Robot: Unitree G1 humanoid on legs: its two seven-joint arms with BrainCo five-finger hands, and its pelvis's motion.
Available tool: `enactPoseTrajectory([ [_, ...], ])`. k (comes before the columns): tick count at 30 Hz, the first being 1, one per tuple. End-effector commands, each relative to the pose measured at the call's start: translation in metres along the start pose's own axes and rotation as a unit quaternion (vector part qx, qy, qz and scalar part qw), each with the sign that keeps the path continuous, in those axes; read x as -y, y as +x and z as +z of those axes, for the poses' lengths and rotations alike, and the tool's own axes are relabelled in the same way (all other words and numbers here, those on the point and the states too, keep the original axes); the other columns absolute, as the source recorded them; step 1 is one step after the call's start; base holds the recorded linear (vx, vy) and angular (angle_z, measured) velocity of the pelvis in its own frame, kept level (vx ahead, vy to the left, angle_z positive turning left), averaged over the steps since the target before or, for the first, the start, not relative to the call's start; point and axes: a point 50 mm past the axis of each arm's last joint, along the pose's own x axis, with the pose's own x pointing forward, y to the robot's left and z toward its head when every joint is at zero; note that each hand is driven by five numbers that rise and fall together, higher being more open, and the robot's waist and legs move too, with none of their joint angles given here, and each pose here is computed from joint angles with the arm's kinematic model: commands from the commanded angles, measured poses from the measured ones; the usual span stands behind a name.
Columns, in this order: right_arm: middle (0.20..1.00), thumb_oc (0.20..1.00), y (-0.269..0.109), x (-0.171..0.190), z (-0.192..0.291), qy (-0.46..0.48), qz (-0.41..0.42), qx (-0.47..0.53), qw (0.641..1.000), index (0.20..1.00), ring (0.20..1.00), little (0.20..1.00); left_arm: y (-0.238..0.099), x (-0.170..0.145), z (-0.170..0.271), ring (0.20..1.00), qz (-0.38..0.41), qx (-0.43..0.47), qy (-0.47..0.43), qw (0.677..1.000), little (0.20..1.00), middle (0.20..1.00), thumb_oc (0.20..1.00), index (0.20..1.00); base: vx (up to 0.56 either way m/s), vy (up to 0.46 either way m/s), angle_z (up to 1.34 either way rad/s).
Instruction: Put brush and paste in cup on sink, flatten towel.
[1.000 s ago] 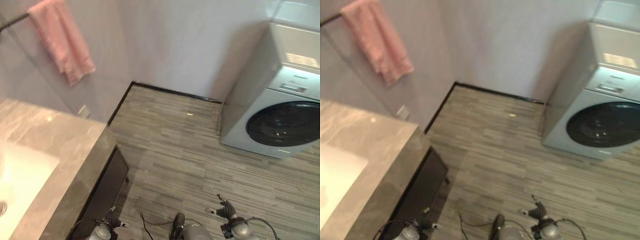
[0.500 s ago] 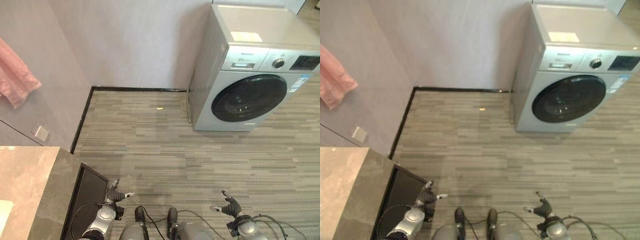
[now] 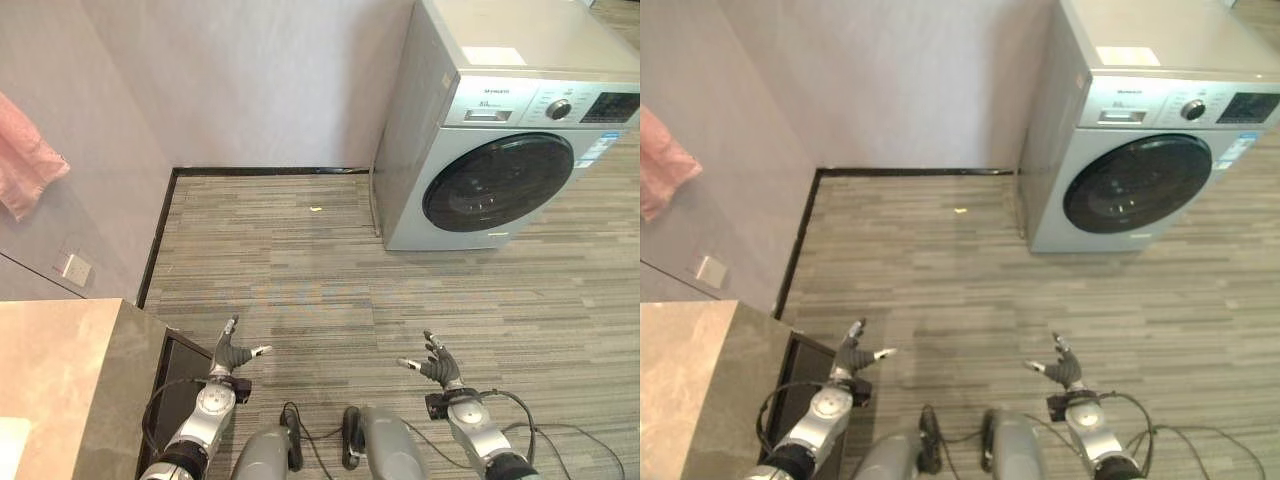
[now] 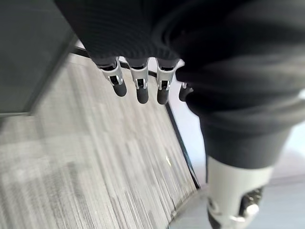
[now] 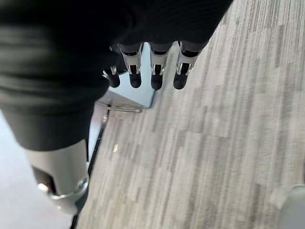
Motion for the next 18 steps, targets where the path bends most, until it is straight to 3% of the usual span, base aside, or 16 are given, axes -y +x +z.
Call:
enactPoseTrajectory([
  [1, 1.0, 1.0, 0.005, -0.002, 0.019, 0.004, -0.003, 0.045, 0.999, 1.0, 1.0, 1.0, 0.003, -0.009, 0.014, 1.0, 0.003, 0.042, 0.025, 0.999, 1.0, 1.0, 1.0, 1.0, 0.52, -0.136, -0.18],
  [11, 1.0, 1.0, -0.002, -0.002, 0.02, 0.0, 0.01, 0.058, 0.998, 1.0, 1.0, 1.0, 0.017, -0.002, 0.019, 1.0, 0.034, 0.012, -0.027, 0.999, 1.0, 1.0, 1.0, 1.0, 0.41, -0.182, 0.41],
  [18, 1.0, 1.0, 0.004, 0.016, 0.032, -0.054, 0.003, 0.082, 0.995, 1.0, 1.0, 1.0, 0.025, -0.008, 0.034, 1.0, 0.035, 0.041, -0.002, 0.999, 1.0, 1.0, 1.0, 1.0, 0.3, -0.206, 0.44],
])
